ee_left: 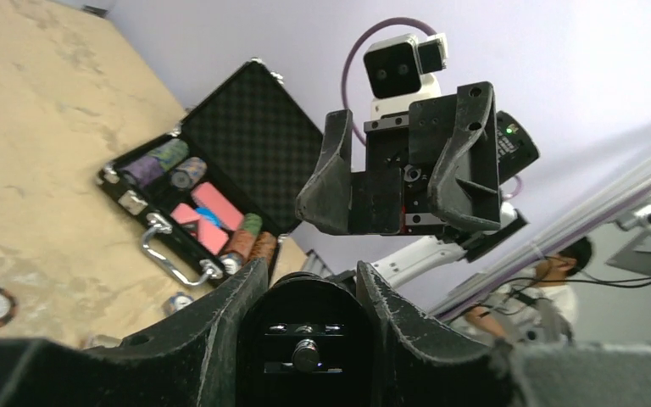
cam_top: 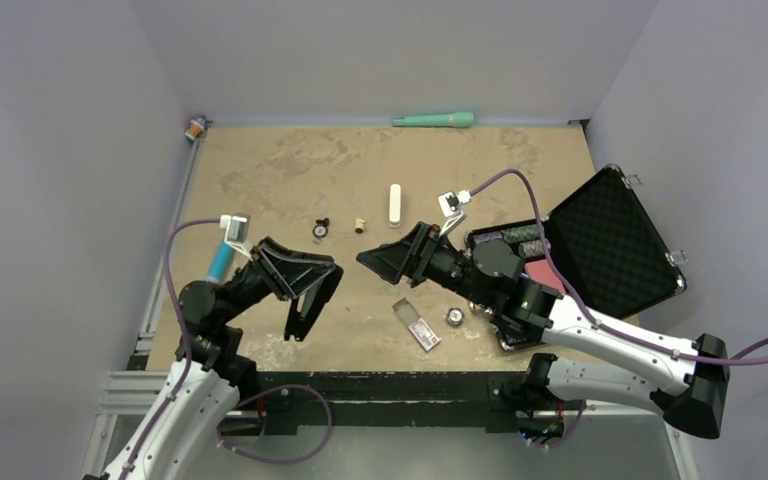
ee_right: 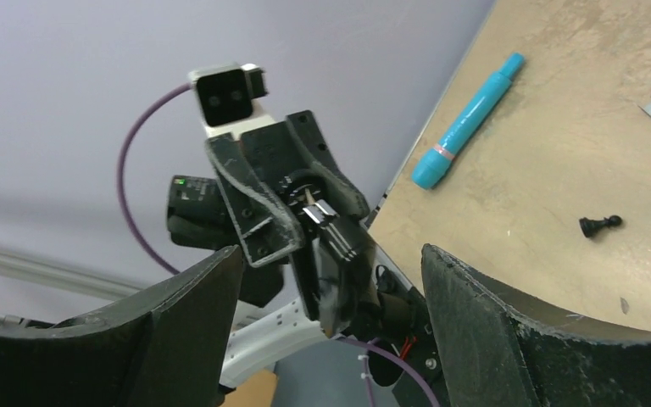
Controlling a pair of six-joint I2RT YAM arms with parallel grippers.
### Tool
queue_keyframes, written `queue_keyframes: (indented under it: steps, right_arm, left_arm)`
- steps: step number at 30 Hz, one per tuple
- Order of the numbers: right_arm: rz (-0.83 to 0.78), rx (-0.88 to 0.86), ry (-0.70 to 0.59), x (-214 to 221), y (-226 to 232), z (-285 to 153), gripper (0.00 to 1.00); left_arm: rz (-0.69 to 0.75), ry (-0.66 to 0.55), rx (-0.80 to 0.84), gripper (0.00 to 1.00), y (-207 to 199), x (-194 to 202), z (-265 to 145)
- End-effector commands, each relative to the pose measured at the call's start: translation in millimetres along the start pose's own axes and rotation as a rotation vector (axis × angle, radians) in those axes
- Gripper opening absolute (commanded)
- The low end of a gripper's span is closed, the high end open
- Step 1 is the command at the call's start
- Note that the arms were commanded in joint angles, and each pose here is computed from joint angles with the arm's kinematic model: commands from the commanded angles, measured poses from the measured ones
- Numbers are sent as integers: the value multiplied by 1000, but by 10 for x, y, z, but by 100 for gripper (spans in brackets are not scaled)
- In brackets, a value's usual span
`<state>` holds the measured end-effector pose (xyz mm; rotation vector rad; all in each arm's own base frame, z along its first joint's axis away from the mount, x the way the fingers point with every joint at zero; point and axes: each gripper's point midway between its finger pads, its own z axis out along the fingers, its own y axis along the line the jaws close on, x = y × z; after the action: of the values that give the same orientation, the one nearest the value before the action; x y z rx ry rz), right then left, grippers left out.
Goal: Unload the staples from the stapler
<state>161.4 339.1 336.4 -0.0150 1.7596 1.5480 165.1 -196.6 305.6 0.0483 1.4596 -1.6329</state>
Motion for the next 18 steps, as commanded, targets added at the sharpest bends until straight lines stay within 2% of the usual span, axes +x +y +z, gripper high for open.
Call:
queue_keyframes:
  steps: [1,6,12,15,18]
  right_arm:
    - [-15,40,-17,-3,-115,-46,81]
    - [-16,50,-12,39,-178,-33,80]
    - [-30,3,16,140,-178,14,77]
    - [-73,-132,91,344,-68,4,82]
    - [-110,-240,123,466,9,-24,91]
  left_arm:
    - [146,71,-93,0,-79,-11,-66]
    - [182,179,-222,0,83,112,-180]
    - [195,201,-274,0,158,119,-214]
    - [180,178,-260,0,61,44,-167]
    - [165,153,-255,0,-113,-73,-125]
